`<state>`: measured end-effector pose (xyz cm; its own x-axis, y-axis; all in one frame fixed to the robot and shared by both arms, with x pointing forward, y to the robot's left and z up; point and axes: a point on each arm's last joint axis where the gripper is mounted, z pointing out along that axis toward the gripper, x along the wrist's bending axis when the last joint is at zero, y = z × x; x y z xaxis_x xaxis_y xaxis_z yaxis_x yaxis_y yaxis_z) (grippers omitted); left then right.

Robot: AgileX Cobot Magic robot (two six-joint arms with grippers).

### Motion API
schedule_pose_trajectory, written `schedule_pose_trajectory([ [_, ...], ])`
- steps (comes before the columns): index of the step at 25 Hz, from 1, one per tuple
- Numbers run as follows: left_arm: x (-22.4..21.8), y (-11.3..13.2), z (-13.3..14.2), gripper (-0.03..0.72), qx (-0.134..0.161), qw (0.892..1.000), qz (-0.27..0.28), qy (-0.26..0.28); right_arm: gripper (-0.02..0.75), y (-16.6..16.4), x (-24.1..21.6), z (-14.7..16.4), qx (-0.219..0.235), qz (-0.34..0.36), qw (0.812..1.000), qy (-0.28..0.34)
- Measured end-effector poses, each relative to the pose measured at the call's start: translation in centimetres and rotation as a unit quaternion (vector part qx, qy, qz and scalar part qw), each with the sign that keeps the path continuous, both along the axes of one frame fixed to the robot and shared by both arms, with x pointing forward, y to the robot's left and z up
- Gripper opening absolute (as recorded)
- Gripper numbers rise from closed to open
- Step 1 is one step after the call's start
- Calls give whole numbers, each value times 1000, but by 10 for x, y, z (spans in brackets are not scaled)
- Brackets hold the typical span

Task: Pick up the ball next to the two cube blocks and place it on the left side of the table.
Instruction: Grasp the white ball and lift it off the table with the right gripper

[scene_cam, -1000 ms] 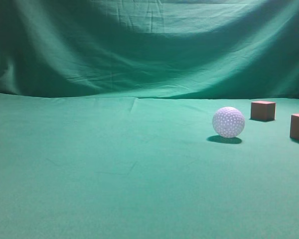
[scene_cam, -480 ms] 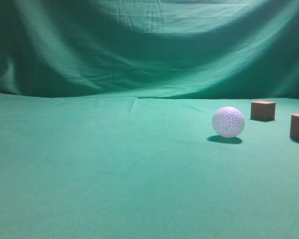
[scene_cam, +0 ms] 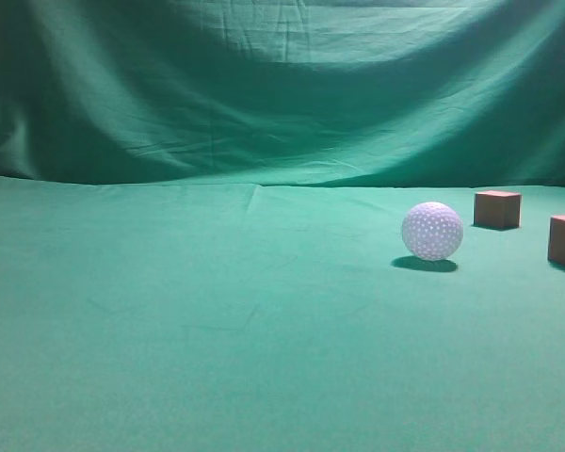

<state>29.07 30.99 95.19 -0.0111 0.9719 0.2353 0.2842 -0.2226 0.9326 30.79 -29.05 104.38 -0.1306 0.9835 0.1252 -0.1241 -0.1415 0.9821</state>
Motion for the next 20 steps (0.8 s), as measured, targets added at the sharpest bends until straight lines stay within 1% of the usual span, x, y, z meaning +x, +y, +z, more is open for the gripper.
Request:
schedule_pose_trajectory([
  [1, 0, 0, 0, 0, 0, 1000, 0, 0, 0, 0, 5, 7, 5, -1, 1000, 25],
  [3, 0, 0, 0, 0, 0, 1000, 0, 0, 0, 1, 21, 13, 10, -5, 995, 100],
  [4, 0, 0, 0, 0, 0, 1000, 0, 0, 0, 2, 30, 14, 9, -8, 989, 144],
  [5, 0, 0, 0, 0, 0, 1000, 0, 0, 0, 2, 37, 12, 8, -12, 982, 188],
  [8, 0, 0, 0, 0, 0, 1000, 0, 0, 0, 4, 62, 11, -6, -21, 951, 310],
  [10, 0, 0, 0, 0, 0, 1000, 0, 0, 0, 10, 75, 12, -10, -9, 929, 369],
  [11, 0, 0, 0, 0, 0, 1000, 0, 0, 0, 16, 83, 14, -15, 9, 918, 395],
  [13, 0, 0, 0, 0, 0, 1000, 0, 0, 0, 32, 95, 16, -39, 56, 899, 432],
  [14, 0, 0, 0, 0, 0, 1000, 0, 0, 0, 42, 103, 19, -57, 84, 893, 438],
  [17, 0, 0, 0, 0, 0, 1000, 0, 0, 0, 68, 119, 19, -117, 154, 875, 444],
  [20, 0, 0, 0, 0, 0, 1000, 0, 0, 0, 88, 134, 17, -166, 199, 858, 443],
])
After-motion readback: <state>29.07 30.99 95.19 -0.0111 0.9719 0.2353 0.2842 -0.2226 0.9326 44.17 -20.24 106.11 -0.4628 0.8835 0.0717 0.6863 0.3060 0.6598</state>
